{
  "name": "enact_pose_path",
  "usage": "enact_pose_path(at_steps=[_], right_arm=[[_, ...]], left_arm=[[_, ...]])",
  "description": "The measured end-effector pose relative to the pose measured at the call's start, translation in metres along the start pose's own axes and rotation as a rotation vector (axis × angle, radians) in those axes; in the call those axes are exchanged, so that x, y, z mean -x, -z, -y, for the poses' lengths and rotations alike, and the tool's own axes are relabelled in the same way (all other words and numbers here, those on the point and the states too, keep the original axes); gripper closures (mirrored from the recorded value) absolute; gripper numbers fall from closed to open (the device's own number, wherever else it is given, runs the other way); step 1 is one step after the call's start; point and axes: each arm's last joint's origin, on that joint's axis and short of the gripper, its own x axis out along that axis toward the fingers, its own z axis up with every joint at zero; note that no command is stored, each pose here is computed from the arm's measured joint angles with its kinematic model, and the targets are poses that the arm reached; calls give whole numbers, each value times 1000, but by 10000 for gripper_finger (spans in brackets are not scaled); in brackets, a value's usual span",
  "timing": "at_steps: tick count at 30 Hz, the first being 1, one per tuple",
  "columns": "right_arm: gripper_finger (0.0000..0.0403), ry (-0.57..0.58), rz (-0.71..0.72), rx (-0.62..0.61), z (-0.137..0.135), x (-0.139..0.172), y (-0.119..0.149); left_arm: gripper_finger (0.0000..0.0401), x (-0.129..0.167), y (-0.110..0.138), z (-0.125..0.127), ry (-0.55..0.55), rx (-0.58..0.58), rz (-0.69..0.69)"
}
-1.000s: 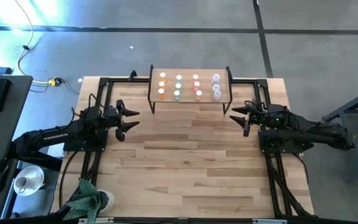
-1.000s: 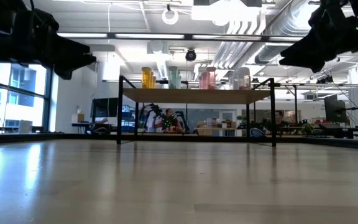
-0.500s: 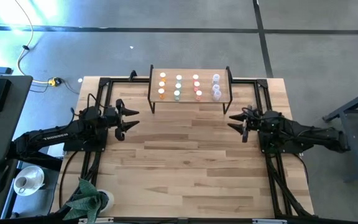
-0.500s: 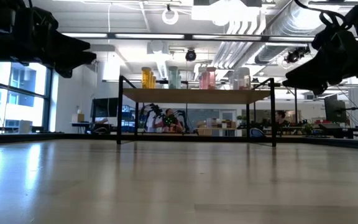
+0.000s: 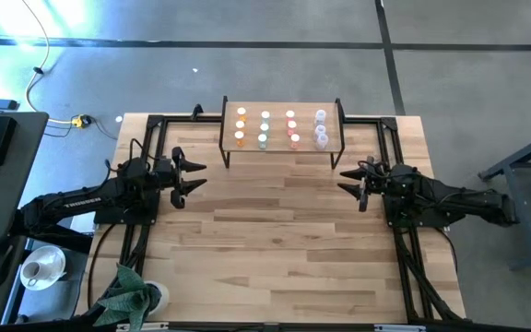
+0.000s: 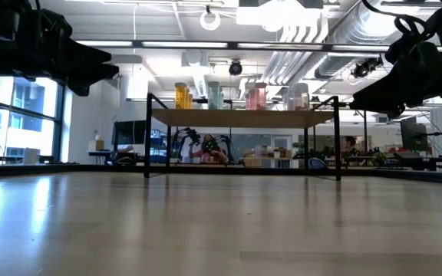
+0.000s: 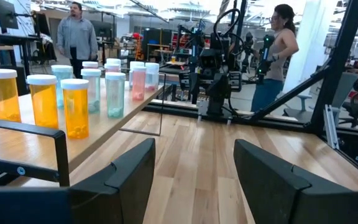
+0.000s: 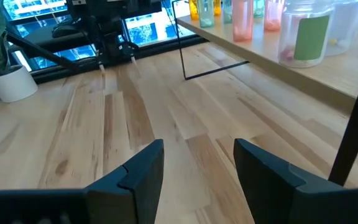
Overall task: Pick and place medicine bottles onto shelf by color
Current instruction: Return to Home Position
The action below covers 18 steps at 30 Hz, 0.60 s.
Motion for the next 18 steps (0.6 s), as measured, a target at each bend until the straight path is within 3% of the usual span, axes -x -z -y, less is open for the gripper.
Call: enact_pose_path(at_steps=[18], right_arm=[[217,18,3,-21,1,0,0]], left_arm=[[192,0,0,0,0,0,0]])
